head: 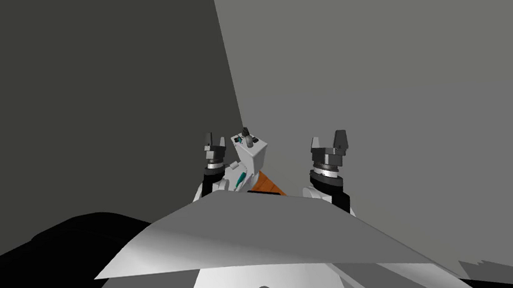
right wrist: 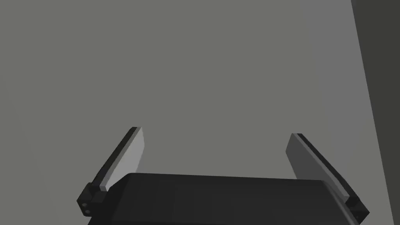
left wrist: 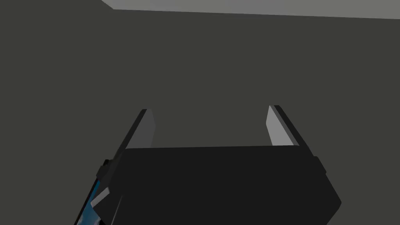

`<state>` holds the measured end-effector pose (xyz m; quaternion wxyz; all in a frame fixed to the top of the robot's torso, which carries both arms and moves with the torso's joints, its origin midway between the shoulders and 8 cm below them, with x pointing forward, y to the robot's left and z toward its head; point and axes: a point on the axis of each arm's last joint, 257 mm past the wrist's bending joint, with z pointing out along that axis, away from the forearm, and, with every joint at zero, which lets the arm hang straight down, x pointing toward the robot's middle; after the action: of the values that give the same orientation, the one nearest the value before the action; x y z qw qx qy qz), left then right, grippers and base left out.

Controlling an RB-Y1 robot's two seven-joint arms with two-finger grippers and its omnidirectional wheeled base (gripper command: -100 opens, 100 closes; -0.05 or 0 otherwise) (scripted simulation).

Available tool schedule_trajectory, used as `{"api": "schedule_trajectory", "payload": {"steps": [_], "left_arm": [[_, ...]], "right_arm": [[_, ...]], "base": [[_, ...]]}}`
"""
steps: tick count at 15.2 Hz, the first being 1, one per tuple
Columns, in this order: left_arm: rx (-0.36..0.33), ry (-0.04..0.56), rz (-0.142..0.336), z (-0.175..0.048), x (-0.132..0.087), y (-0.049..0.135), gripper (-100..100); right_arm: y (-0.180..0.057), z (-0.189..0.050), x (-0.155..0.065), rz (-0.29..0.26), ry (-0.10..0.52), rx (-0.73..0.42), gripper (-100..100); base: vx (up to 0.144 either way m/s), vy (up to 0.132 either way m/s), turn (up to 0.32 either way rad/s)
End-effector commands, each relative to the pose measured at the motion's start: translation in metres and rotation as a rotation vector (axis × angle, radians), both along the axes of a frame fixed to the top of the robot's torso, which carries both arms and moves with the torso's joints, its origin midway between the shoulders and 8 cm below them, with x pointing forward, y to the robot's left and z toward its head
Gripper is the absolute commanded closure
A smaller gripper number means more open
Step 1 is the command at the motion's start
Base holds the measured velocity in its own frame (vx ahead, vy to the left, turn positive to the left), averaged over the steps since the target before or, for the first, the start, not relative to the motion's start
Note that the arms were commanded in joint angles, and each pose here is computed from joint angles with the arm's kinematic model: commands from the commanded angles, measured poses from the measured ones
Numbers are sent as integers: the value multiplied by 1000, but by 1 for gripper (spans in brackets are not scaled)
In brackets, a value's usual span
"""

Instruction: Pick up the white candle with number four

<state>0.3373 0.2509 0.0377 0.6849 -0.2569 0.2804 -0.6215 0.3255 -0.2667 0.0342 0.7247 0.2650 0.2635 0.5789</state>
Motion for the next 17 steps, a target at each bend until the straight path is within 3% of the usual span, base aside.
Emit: {"api": "schedule_trajectory", "payload": {"steps": [1,16,17], "left_arm": [[11,13,-12,-1,2,0,-100],[-1,210,-119,-17,27,20,-100],[8,245,-134,-20,31,20,-100]], "right_arm": [[0,0,0,0,0,0,0],[0,0,0,0,0,0,0],[0,0,0,0,0,0,0]], "base": [[4,1,-48],[17,16,-133],[6,12,-120]]}}
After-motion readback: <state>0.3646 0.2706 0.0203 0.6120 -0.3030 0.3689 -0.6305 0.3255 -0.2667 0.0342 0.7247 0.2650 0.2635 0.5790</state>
